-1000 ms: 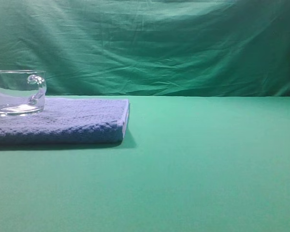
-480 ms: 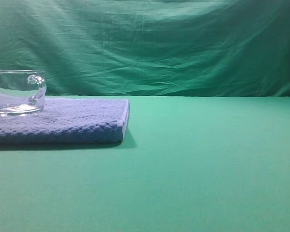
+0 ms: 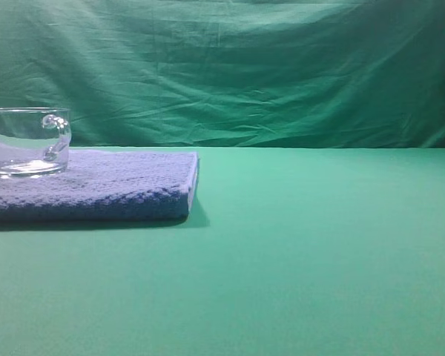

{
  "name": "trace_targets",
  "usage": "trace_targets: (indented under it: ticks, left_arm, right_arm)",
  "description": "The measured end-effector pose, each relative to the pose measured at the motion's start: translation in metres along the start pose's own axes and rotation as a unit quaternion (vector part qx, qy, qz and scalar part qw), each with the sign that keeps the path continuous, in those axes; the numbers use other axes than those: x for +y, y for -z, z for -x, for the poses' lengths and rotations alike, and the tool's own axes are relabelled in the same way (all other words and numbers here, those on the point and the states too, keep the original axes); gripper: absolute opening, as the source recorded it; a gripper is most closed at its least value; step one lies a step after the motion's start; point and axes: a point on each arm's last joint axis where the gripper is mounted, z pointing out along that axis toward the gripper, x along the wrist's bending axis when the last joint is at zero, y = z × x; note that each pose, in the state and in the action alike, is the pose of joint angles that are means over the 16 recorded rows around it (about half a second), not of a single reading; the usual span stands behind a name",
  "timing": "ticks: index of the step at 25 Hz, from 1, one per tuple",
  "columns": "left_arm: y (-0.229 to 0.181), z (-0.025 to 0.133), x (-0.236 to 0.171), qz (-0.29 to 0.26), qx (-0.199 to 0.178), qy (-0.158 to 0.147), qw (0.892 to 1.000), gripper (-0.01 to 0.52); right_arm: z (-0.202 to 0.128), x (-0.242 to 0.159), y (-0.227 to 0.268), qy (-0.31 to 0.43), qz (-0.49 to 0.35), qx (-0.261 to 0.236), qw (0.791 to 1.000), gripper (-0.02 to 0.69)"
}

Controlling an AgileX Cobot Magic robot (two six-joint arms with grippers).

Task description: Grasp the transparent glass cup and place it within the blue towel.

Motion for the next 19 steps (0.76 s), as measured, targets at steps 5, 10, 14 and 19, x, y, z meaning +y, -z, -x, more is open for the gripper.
trace_targets:
  ticks: [5, 10, 14, 19]
  left_arm:
    - [0.0000, 0.0000, 0.0000, 0.000, 0.000, 0.000, 1.000, 0.000]
    - [0.0000, 0.0000, 0.0000, 0.000, 0.000, 0.000, 1.000, 0.000]
    - [0.0000, 0.0000, 0.0000, 0.000, 0.000, 0.000, 1.000, 0.000]
    - [0.0000, 0.0000, 0.0000, 0.000, 0.000, 0.000, 1.000, 0.000]
  right_arm:
    - [0.0000, 0.0000, 0.0000, 0.000, 0.000, 0.000, 1.000, 0.072]
    - [0.0000, 0.0000, 0.0000, 0.000, 0.000, 0.000, 1.000, 0.072]
    - [0.0000, 0.0000, 0.0000, 0.000, 0.000, 0.000, 1.000, 0.072]
    - [0.0000, 0.0000, 0.0000, 0.000, 0.000, 0.000, 1.000, 0.072]
